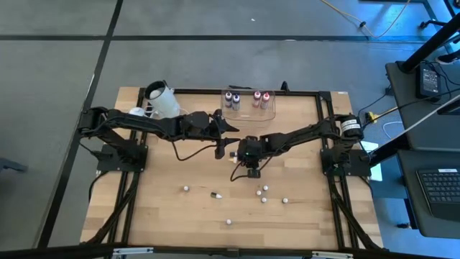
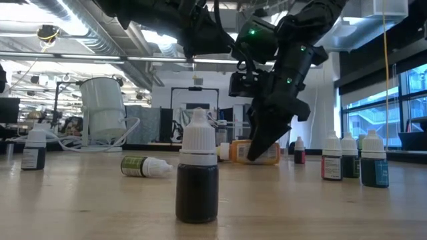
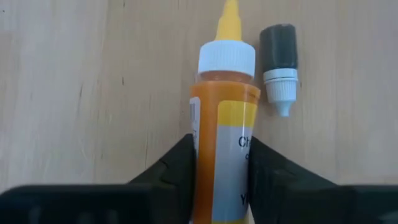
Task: Pick & Place food coloring
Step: Put the large yellow food coloring bottle into the transparent container
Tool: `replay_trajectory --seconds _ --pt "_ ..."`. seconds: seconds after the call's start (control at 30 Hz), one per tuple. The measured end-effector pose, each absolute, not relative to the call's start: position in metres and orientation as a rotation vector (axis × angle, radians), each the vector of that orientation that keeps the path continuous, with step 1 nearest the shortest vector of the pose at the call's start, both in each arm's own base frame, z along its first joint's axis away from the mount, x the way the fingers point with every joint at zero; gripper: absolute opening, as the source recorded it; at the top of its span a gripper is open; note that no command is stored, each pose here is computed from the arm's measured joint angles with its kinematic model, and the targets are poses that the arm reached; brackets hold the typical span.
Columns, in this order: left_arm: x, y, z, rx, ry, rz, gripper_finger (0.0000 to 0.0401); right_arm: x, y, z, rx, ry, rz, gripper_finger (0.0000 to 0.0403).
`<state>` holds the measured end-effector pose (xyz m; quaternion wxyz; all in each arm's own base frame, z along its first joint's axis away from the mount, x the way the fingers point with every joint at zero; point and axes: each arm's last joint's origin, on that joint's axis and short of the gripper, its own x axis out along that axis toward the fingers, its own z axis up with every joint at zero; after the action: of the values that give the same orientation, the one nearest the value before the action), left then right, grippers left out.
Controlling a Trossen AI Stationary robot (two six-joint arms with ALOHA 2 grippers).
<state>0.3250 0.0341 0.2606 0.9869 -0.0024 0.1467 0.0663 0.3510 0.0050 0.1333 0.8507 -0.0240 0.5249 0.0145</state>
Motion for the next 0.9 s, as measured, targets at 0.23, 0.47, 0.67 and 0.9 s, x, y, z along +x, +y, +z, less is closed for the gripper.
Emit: replay_trajectory --seconds 0.23,0.47,0.67,0.9 --pt "0.324 0.033 0.258 -0.013 0.322 0.131 0.0162 0.335 0.005 0.155 -0.065 1.006 0.036 0.0116" --pt "0.324 0.033 0.258 -0.008 0.32 0.131 0.0166 0.301 0.002 0.175 -0.04 0.553 -0.07 0.0115" --pt "0.325 0.033 0.259 -0.005 0.314 0.131 0.0162 0.27 0.003 0.152 0.052 0.202 -0.081 0.0118" --pt "0.325 0.034 0.261 -0.004 0.294 0.132 0.0165 0.256 0.01 0.134 0.06 0.09 -0.064 0.0119"
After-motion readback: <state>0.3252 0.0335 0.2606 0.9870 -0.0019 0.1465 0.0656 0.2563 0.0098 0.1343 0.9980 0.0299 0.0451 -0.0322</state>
